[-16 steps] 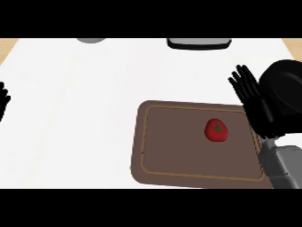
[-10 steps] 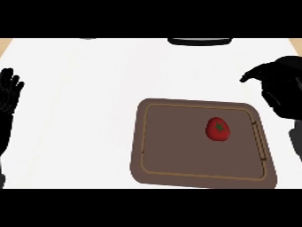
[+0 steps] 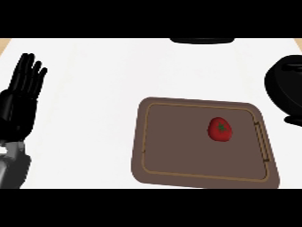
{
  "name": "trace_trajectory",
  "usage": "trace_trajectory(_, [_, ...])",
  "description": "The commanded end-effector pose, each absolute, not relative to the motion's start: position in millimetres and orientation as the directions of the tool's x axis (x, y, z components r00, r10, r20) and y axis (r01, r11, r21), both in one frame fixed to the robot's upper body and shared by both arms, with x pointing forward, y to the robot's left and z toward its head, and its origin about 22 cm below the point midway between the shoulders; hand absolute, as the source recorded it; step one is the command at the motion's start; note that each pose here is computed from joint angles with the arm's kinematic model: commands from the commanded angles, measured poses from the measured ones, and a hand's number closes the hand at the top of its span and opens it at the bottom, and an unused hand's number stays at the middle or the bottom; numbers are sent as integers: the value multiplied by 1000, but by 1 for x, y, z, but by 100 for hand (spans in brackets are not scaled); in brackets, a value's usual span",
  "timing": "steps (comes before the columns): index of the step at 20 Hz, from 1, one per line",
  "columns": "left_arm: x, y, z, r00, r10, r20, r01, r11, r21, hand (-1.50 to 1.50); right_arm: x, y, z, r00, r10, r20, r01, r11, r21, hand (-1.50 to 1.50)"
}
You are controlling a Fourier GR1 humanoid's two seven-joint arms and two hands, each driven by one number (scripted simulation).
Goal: Pick the tomato from the tray and place it in the pot
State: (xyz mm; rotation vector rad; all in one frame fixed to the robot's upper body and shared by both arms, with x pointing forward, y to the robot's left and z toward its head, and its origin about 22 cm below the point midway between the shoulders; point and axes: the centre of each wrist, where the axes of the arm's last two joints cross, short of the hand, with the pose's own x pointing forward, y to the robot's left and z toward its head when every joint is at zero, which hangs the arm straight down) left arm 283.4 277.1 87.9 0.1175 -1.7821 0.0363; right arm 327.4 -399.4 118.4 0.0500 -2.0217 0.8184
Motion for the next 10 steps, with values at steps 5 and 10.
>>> trace_trajectory(5, [301, 276, 76, -196, -37, 980, -97, 995, 18, 0, 320, -423, 117, -675, 406, 617, -367, 541, -757, -150])
trace_trajectory(10, [307, 268, 71, -190, -53, 980, -106, 994, 33, 0, 316, -408, 143, -660, 544, 519, -411, 316, -855, -150])
